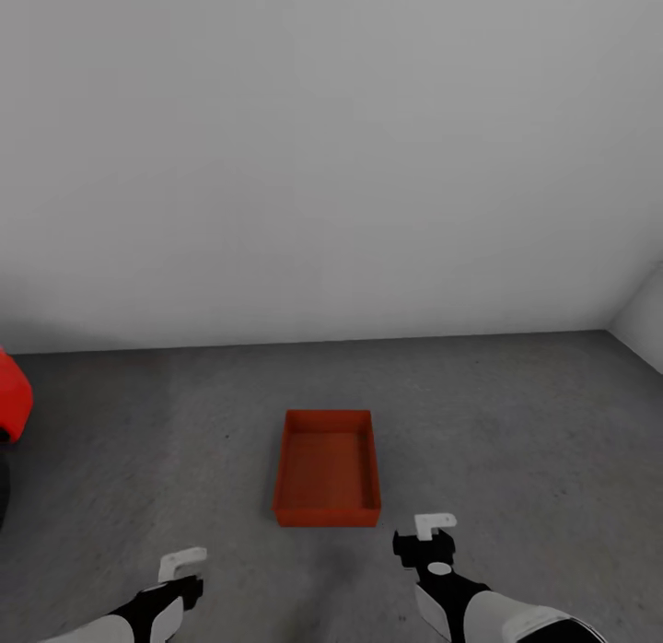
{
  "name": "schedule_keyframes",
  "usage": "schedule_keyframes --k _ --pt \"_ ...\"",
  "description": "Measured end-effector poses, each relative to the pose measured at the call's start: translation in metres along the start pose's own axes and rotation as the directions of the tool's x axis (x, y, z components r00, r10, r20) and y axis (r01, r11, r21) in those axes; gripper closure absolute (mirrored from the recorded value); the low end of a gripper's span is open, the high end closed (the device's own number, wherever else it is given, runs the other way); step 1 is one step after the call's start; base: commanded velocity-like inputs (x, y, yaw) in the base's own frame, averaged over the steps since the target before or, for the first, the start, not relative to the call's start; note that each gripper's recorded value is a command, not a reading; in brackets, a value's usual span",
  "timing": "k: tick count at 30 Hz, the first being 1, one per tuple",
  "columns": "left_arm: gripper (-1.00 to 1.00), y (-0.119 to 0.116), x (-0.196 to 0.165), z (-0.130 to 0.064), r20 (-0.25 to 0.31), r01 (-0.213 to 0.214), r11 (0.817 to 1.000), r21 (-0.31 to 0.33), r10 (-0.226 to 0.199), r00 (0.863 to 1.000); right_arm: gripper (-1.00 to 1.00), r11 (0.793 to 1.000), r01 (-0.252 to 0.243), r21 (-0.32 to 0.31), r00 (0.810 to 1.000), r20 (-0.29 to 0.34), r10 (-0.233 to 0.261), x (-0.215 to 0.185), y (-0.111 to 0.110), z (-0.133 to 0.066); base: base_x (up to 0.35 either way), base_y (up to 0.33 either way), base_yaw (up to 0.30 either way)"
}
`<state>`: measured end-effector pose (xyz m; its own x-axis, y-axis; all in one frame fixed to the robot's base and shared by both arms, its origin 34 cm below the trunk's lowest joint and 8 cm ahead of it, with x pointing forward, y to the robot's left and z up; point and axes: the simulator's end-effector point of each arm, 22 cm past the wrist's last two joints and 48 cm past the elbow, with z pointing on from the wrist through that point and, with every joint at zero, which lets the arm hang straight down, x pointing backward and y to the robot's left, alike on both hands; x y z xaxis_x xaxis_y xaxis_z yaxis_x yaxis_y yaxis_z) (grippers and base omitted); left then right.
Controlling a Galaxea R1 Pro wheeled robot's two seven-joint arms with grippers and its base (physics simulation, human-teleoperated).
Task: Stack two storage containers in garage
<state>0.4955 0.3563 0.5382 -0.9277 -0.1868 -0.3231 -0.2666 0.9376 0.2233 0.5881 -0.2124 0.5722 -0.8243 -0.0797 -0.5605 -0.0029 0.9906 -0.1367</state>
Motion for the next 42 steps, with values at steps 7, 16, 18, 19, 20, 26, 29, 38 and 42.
schedule_keyframes --k 7,16,18,19,20,26,29,38,42 --pt "-1.00 0.019 0.003 0.003 -0.007 0.003 1.000 -0.025 -0.003 1.000 -1.00 1.000 0.004 -0.001 1.000 -0.016 -0.004 0.010 0.000 -0.001 0.000 0.000 0.000" --pt "-1.00 0.036 0.003 0.005 -0.010 0.024 0.999 -0.047 -0.025 1.000 -1.00 1.000 0.012 -0.007 1.000 -0.018 -0.012 0.011 0.003 -0.002 0.000 0.000 0.000" --pt "-1.00 0.039 0.003 0.006 -0.011 0.032 0.998 -0.051 -0.033 0.999 -1.00 1.000 0.012 -0.007 1.000 -0.019 -0.012 0.011 0.003 -0.002 0.000 0.000 0.000" --pt "-1.00 0.040 0.002 0.006 -0.011 0.036 0.998 -0.052 -0.036 0.999 -1.00 1.000 0.012 -0.007 1.000 -0.019 -0.012 0.011 0.003 -0.002 0.000 0.000 0.000" --pt "-1.00 0.042 0.002 0.006 -0.012 0.040 0.998 -0.055 -0.041 0.999 -1.00 1.000 0.012 -0.007 1.000 -0.019 -0.012 0.011 0.003 -0.002 0.000 0.000 0.000" --pt "-1.00 0.054 0.019 0.007 -0.035 0.054 0.996 -0.072 -0.056 0.998 -1.00 0.995 0.058 0.087 0.993 -0.112 -0.049 0.072 -0.080 -0.004 0.000 0.000 0.000" --pt "-1.00 0.061 0.049 0.006 -0.071 0.042 0.996 -0.082 -0.048 0.996 -1.00 0.990 0.084 0.110 0.982 -0.175 -0.064 0.110 -0.109 -0.013 0.000 0.000 0.000" --pt "-1.00 0.070 0.159 -0.008 -0.204 -0.007 0.997 -0.083 -0.010 0.979 -1.00 0.991 0.127 0.031 0.888 -0.449 -0.099 0.292 -0.101 -0.094 0.000 0.000 0.000" --pt "-1.00 0.068 0.216 -0.023 -0.272 -0.031 0.997 -0.072 0.010 0.962 -1.00 0.992 0.125 0.006 0.859 -0.501 -0.105 0.342 -0.092 -0.130 0.000 0.000 -0.019"
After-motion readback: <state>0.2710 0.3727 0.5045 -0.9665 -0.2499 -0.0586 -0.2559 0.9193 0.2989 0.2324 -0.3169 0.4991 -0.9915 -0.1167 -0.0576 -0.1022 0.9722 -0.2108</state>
